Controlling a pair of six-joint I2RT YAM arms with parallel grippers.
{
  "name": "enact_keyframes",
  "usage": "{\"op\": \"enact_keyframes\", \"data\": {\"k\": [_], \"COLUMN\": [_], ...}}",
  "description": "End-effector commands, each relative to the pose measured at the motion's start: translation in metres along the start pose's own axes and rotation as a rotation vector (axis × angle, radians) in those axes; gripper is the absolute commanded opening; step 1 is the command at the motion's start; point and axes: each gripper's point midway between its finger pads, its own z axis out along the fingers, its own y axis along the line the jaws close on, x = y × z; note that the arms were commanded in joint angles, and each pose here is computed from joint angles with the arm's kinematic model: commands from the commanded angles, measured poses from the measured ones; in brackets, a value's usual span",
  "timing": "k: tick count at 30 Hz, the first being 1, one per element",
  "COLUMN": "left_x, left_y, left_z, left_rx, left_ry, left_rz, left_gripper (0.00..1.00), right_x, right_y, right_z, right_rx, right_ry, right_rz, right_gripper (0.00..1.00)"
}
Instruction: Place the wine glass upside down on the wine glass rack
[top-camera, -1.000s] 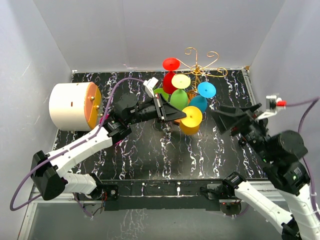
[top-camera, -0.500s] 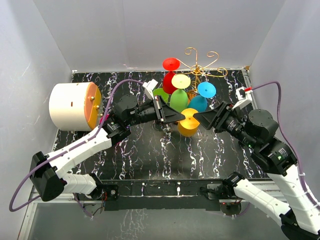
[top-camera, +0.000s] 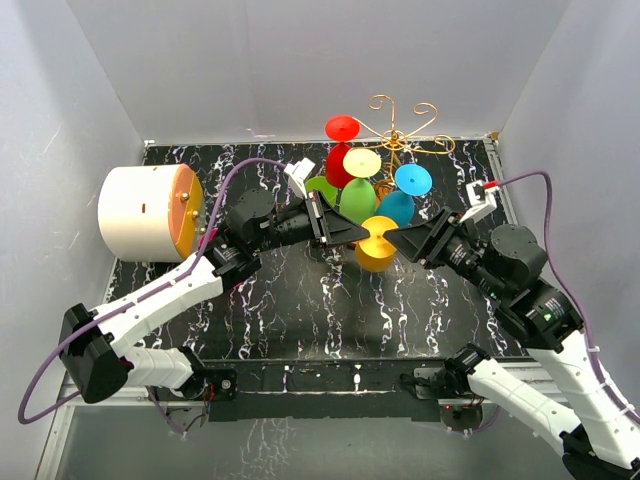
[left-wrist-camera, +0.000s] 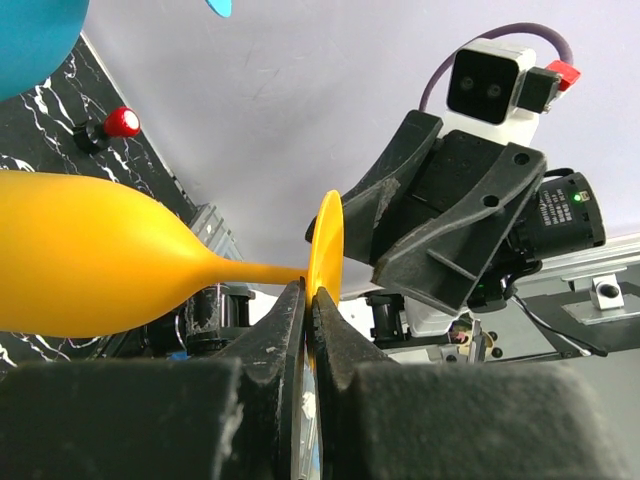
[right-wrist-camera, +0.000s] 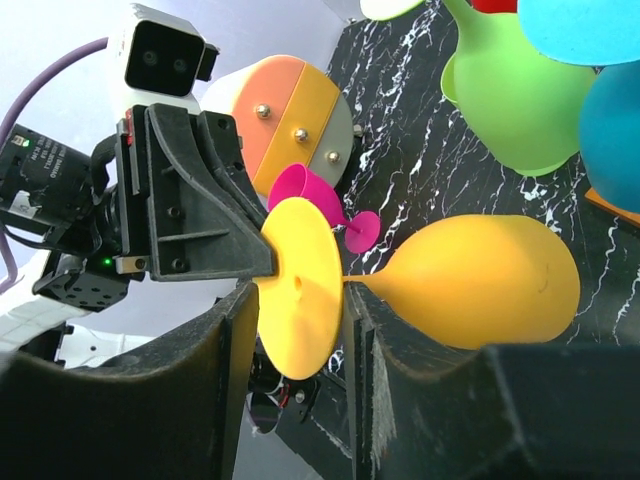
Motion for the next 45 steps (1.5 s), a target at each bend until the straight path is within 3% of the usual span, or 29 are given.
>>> {"op": "enact_keyframes", "data": {"k": [1, 4, 7, 9, 11, 18, 21, 32, 45], "left_x": [-0.004, -0.002, -0.002, -0.002, -0.003, -0.009, -0.013, -0.029, -0.04], "left_y": [-0.017, -0.019, -0.019, -0.016, -0.013, -0.002, 0.003, 0.021, 0.031], "left_z": [-0.009, -0.007, -0.007, -0.007, -0.007, -0.013, -0.016, -0.039, -0.06], "left_rx": [0.05, 0.068, 0.07, 0.058, 0.042, -0.032, -0.069, -0.225, -0.326], "left_ry": [-0.021, -0.007, -0.007, -0.01, -0.018, -0.062, -0.087, -0.187, -0.255], "left_rz": [0.028, 0.015, 0.013, 0.016, 0.021, 0.065, 0.091, 0.199, 0.263], "left_gripper": [0.0, 0.0, 0.0, 0.0, 0.08, 0.51, 0.59, 0.63, 0.65], "right_x": [-0.002, -0.002, -0.011, -0.018, -0.019, -0.015, -0.007, -0.009, -0.021], "right_y": [0.02, 0.024, 0.026, 0.024, 0.022, 0.015, 0.004, -0.039, -0.057], "right_z": [0.005, 0.003, -0.003, -0.006, -0.009, -0.013, -0.015, -0.031, -0.027], "right_rx": [-0.131, -0.186, -0.205, -0.196, -0.185, -0.129, -0.067, 0.17, 0.272], "right_ry": [-0.028, -0.068, -0.132, -0.173, -0.185, -0.15, -0.112, -0.159, -0.221], "right_rz": [-0.003, 0.027, 0.065, 0.078, 0.081, 0.091, 0.106, 0.116, 0.101], "right_gripper": [0.34, 0.23, 0.04, 0.0, 0.0, 0.0, 0.0, 0.0, 0.0]}}
